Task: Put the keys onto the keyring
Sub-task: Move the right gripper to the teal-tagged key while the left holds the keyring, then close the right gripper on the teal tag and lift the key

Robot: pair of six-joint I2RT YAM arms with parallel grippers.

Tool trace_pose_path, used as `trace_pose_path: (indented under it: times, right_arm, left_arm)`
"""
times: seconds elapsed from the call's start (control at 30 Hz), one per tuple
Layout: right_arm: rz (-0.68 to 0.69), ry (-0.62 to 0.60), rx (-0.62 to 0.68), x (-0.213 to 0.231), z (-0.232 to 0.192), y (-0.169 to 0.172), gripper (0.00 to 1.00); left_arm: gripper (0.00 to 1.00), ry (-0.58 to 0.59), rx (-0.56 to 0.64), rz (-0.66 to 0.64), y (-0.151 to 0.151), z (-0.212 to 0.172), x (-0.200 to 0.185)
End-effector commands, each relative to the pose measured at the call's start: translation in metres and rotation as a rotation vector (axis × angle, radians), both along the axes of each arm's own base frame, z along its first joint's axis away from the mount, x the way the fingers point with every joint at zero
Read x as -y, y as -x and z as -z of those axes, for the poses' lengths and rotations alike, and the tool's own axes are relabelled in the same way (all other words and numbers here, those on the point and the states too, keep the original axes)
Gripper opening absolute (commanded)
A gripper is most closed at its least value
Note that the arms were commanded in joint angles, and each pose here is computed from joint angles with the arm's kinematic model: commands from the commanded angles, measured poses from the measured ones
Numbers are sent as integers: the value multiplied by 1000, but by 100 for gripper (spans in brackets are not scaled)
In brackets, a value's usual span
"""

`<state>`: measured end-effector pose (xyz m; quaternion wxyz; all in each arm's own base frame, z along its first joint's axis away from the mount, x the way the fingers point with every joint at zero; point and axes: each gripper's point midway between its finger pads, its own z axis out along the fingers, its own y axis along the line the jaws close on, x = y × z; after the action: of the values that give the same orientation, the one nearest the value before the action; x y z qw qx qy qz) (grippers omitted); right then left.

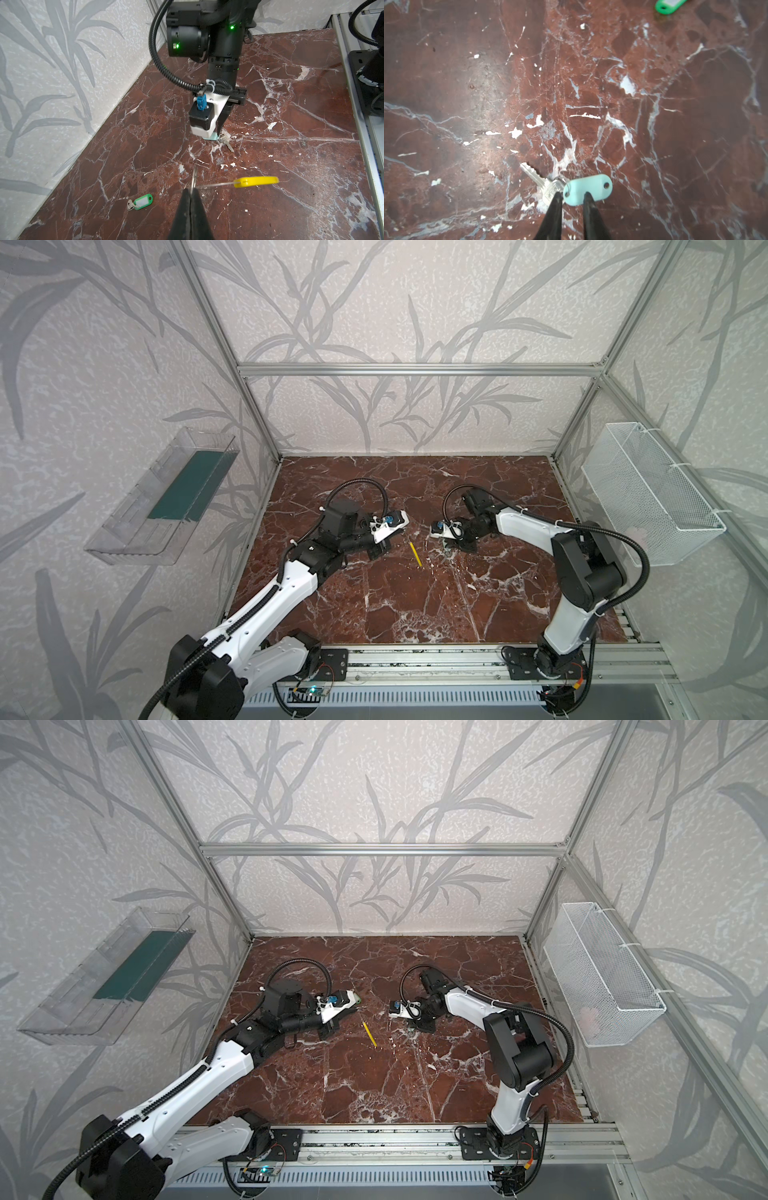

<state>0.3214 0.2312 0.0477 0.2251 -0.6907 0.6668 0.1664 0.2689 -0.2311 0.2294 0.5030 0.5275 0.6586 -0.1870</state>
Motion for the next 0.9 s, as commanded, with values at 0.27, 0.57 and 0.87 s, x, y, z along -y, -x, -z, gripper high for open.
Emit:
trace_pose_path:
  times: [0.27, 0.57, 0.87]
  right_arm:
    - [-137, 49, -77, 4, 18, 18, 21]
    - [-126, 74, -12, 5, 26, 3, 26]
    - [-142, 108, -54, 6, 37, 5, 26]
  left_arm:
    - [0, 5, 3, 23, 1, -1, -2]
    - [0, 12, -14, 21, -2, 1, -2]
    - [0, 11, -25, 16, -6, 3, -2]
